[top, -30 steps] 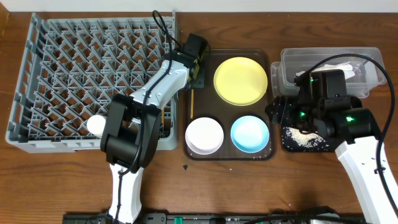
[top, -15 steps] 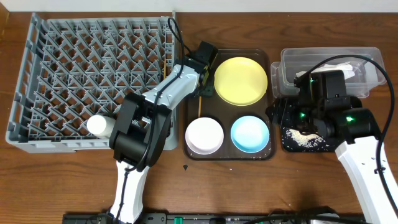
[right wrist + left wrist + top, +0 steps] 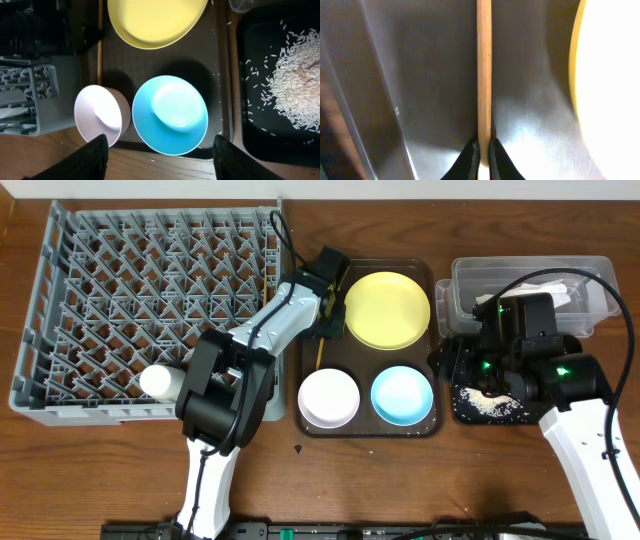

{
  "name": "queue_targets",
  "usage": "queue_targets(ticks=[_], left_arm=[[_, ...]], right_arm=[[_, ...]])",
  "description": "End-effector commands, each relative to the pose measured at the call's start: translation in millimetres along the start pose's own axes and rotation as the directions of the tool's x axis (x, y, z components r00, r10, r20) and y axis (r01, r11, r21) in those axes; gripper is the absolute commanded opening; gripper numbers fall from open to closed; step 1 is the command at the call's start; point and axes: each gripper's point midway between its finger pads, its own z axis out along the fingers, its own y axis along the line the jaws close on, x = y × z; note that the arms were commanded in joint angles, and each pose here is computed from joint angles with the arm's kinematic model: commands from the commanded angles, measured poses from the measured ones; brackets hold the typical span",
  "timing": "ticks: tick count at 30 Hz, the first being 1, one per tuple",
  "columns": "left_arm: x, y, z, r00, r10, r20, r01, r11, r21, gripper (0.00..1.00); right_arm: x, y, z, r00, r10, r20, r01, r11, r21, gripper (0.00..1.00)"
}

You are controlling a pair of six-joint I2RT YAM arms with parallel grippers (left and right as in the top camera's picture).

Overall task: Sort waste into correct bins and load items into the dishwasher
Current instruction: 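Place the chopstick into the dish rack with the left gripper, then reach the left gripper to the blue bowl and grasp its rim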

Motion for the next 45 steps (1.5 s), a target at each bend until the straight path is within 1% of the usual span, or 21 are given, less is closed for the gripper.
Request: queue_targets(ticks=[1,6,12,13,15,17,19,25,28,34,37,40,44,45], left_arm=[[3.2,-5.8,-17.8,1.0,0.001,-0.02,-0.001,1.0,0.017,0.08],[-9.9,-8.4,-90.3,0.997,-0.004,0.078,0.0,0.999,0.046,0.08],[-11.2,7.1,-166.3,0.981,-0.036,0.19,0.024,0.997,0.069,0.08],[-10.6,14.1,-174.2,0.978,-0.045,0.202,0.035,0.998,0.053,0.08],[-8.1,36.4,-184.1,0.974,-0.062,0.218,0.069,0.997,-0.026,0.08],[-2.9,62.1,-185.0,0.975,-0.081,0.207,0.108,0.987,-0.119,0.09],[3.6,81.3,-176.9,0.978,-0.105,0.183,0.137,0.976,-0.17,0.09],[15.6,106.4,-136.7,0.981,-0.146,0.128,0.17,0.965,-0.199,0.13],[21.7,109.2,-125.6,0.986,-0.136,0.094,0.154,0.965,-0.211,0.15],[21.9,104.1,-141.1,0.986,-0.131,0.107,0.15,0.971,-0.187,0.15],[26.4,82.3,-163.4,0.986,-0.12,0.114,0.131,0.987,-0.089,0.15],[34.0,53.7,-188.0,0.987,-0.08,0.14,0.08,0.997,0.007,0.17],[50.0,9.3,-211.1,0.987,0.006,0.159,-0.022,0.995,0.102,0.39],[53.7,-1.8,-212.4,0.987,0.029,0.157,-0.049,0.991,0.122,0.42]], right_arm=[[-1.0,5.1,-2.2,1.0,-0.018,0.004,0.018,1.0,-0.011,0.65],[-0.9,5.0,-2.2,1.0,-0.018,0.004,0.018,1.0,-0.01,0.65],[-1.9,5.4,-2.2,1.0,-0.019,0.008,0.019,1.0,-0.012,0.65],[-2.1,5.5,-2.2,1.0,-0.019,0.009,0.019,1.0,-0.012,0.65],[-2.4,5.7,-2.3,1.0,-0.02,0.01,0.02,1.0,-0.013,0.65],[-2.6,5.8,-2.3,1.0,-0.02,0.011,0.02,1.0,-0.013,0.65],[-2.6,5.8,-2.3,1.0,-0.02,0.011,0.02,1.0,-0.014,0.65],[-4.9,6.9,-2.3,1.0,-0.023,0.02,0.023,1.0,-0.018,0.66],[-5.6,7.3,-2.3,0.999,-0.023,0.023,0.024,1.0,-0.019,0.66],[-5.4,7.2,-2.3,0.999,-0.023,0.022,0.024,1.0,-0.019,0.65],[-5.2,7.0,-2.3,1.0,-0.023,0.021,0.024,1.0,-0.018,0.66],[-6.4,6.2,-2.3,0.999,-0.024,0.027,0.024,1.0,-0.012,0.66],[-6.7,5.6,-2.3,0.999,-0.024,0.029,0.024,1.0,-0.009,0.7],[-6.8,5.3,-2.4,0.999,-0.022,0.029,0.022,1.0,-0.009,0.71]])
